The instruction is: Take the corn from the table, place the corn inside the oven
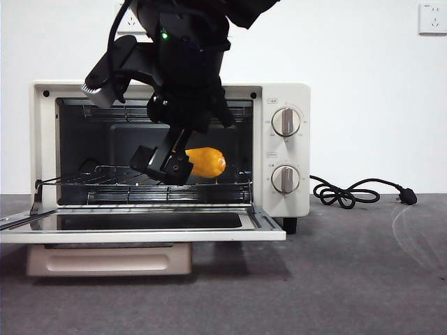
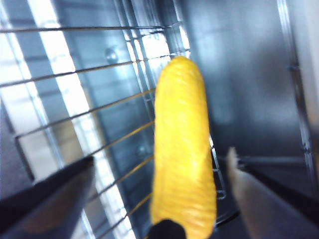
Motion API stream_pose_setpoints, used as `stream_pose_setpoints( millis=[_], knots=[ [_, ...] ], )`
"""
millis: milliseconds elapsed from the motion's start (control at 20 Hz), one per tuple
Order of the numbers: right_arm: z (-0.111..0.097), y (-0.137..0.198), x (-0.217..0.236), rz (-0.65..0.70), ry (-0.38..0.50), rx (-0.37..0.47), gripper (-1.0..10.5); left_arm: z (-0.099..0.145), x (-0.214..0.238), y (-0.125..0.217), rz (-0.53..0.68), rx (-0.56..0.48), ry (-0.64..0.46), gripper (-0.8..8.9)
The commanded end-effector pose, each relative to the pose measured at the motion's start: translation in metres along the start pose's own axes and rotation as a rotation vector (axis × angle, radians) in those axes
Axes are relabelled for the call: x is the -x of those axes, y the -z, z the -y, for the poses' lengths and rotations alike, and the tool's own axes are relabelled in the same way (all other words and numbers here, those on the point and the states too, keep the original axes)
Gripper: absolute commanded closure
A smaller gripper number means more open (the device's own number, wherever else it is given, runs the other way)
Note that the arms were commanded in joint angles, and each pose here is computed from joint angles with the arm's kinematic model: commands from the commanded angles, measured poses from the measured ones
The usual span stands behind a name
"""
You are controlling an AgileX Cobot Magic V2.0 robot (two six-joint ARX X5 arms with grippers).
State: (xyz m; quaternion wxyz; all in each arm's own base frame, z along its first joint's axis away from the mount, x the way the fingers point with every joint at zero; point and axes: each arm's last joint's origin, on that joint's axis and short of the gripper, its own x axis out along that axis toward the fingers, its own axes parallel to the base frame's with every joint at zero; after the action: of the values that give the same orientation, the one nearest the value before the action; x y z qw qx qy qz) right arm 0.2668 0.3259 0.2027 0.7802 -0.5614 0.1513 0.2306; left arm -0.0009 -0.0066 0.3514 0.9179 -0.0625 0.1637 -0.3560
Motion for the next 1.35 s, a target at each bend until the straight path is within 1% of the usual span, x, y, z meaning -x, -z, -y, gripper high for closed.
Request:
stream_pose_setpoints(
  millis=[50,350,700,900,1050,1150,1250,1350],
  knots=[
    [0.000,0.002,-0.007,-0.005,0.010,-0.070,4.4,0.000,0.002,0.000,0.010,0.003,-0.007,8.19],
    [-0.007,-0.007,0.002,0.007,0.018,-0.080,4.5,-0.001,0.002,0.000,0.014,0.003,-0.028,8.19],
    [-0.020,-0.021,0.017,0.020,0.041,-0.055,4.5,-0.001,-0.002,-0.002,-0.001,0.005,-0.031,8.19],
    [-0.024,-0.029,0.030,0.044,0.050,-0.047,5.4,-0.002,-0.007,-0.004,-0.022,0.002,-0.035,8.19],
    [-0.025,-0.036,0.044,0.063,0.070,-0.062,5.5,-0.003,-0.011,-0.005,-0.034,-0.002,-0.048,8.19],
    [-0.023,-0.040,0.053,0.075,0.084,-0.077,6.0,-0.004,-0.012,-0.005,-0.033,-0.004,-0.078,8.19],
    [-0.021,-0.043,0.065,0.087,0.090,-0.075,7.1,-0.005,-0.013,-0.006,-0.025,-0.007,-0.114,8.19],
    [-0.018,-0.046,0.078,0.106,0.082,-0.074,8.0,-0.006,-0.013,-0.008,-0.010,-0.010,-0.148,8.19]
  ],
)
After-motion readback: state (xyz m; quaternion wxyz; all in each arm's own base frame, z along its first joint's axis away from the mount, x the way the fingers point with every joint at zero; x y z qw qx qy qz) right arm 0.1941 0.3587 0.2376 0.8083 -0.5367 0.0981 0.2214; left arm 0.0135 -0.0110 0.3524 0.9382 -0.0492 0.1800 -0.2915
